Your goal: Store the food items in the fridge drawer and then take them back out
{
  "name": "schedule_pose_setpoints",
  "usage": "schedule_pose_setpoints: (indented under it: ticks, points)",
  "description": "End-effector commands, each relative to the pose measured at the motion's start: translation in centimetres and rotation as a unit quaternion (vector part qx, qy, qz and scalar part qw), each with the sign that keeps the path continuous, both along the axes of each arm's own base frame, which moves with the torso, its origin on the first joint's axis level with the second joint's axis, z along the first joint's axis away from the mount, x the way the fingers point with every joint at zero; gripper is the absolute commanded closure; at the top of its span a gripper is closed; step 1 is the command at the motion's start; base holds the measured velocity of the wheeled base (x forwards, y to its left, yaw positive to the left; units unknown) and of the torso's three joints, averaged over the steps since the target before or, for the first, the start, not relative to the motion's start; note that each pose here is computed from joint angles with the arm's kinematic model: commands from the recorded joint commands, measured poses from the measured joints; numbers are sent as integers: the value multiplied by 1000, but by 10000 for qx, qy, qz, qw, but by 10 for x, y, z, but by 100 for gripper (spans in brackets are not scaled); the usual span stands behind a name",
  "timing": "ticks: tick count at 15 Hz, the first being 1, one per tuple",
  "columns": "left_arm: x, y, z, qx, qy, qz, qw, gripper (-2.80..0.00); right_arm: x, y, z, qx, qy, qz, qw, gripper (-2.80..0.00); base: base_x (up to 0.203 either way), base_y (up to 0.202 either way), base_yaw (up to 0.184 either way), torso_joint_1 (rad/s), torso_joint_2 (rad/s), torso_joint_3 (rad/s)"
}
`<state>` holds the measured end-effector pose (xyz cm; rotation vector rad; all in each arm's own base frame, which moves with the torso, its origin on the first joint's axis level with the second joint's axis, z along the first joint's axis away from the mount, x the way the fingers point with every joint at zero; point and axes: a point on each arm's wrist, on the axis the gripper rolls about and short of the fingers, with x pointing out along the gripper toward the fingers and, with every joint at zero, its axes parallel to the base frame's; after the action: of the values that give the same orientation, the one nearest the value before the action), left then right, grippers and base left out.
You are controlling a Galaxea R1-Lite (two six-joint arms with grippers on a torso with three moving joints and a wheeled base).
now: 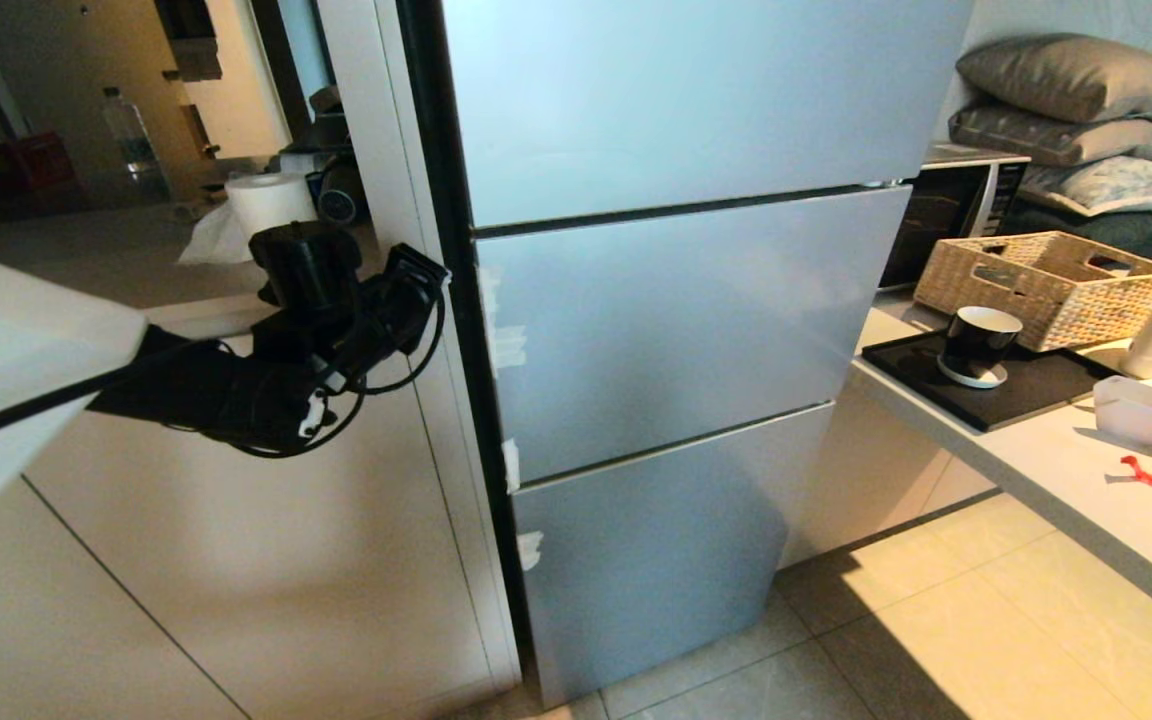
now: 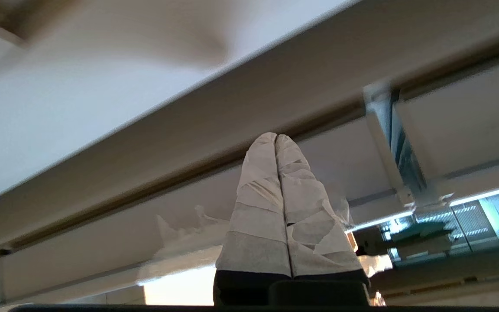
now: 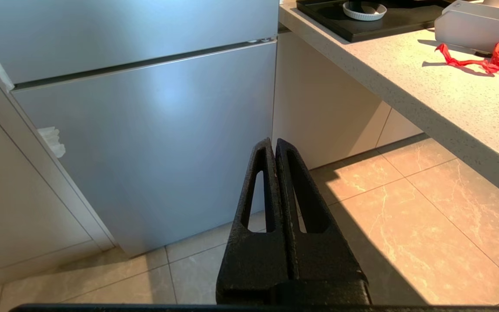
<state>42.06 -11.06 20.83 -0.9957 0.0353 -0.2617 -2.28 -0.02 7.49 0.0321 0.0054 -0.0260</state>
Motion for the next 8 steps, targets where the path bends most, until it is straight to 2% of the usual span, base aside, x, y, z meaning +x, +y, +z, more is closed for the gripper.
schedule_pose_setpoints:
  ticks: [1,8]
  points:
    - [2,-7,-3,-25,11,-75,10000,0,0,0,0,1,9,-1,10000,0,0,0,0,0,0,0]
    - [0,-21,-7,48,16,-227,9997,0,0,0,0,0,3,-1,10000,0,0,0,0,0,0,0]
